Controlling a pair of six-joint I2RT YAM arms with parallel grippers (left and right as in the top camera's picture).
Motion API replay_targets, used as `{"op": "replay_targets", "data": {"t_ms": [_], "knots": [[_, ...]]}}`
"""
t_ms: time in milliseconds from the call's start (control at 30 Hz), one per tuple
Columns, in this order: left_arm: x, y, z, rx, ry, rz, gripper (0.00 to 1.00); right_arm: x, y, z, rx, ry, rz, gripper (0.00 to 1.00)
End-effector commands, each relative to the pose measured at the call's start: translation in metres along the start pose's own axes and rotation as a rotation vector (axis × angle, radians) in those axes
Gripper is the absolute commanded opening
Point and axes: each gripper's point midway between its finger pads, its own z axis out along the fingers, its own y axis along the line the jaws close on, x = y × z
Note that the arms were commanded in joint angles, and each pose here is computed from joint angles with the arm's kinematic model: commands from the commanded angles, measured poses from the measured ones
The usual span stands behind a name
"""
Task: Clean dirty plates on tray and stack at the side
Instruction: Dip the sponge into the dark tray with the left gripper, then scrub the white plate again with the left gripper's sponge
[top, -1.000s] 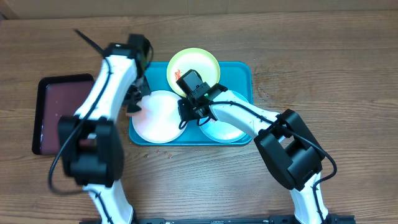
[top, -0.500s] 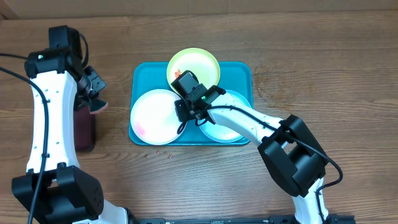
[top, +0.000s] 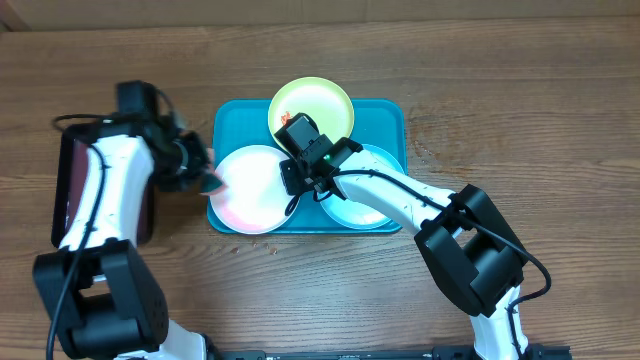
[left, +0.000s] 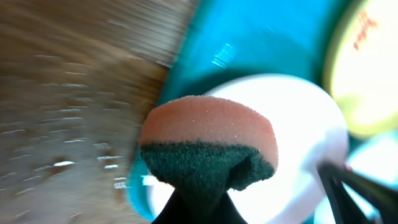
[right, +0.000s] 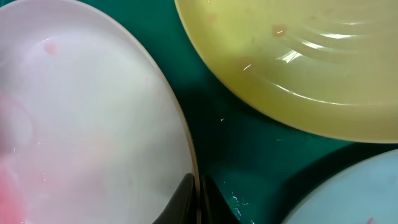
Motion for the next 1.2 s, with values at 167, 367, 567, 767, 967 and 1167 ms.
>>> {"op": "replay_targets", "data": {"t_ms": [167, 367, 567, 767, 967, 1167], "knots": [[0.038, -0.055, 0.043, 0.059, 0.054, 0.179, 0.04, -0.017, 0.012, -0.017, -0.019, -0.060, -0.025, 0.04], [0.042, -0.064, 0.065, -0.009, 0.042, 0.185, 0.04, -0.017, 0.000, -0.006, -0.007, -0.047, 0.026, 0.04], [0.047, -0.058, 0.091, -0.037, 0.087, 0.187, 0.04, -0.018, -0.011, 0.002, -0.016, -0.038, 0.076, 0.04], [0.048, -0.055, 0.100, -0.043, 0.099, 0.188, 0.04, -0.006, -0.011, 0.018, -0.036, 0.008, 0.080, 0.04], [0.041, -0.049, 0.100, -0.089, 0.066, 0.196, 0.04, 0.004, -0.008, 0.027, -0.066, 0.050, 0.083, 0.05], [0.028, 0.000, 0.088, -0.378, -0.007, 0.202, 0.04, 0.015, -0.013, 0.039, -0.048, 0.085, 0.089, 0.06]]}}
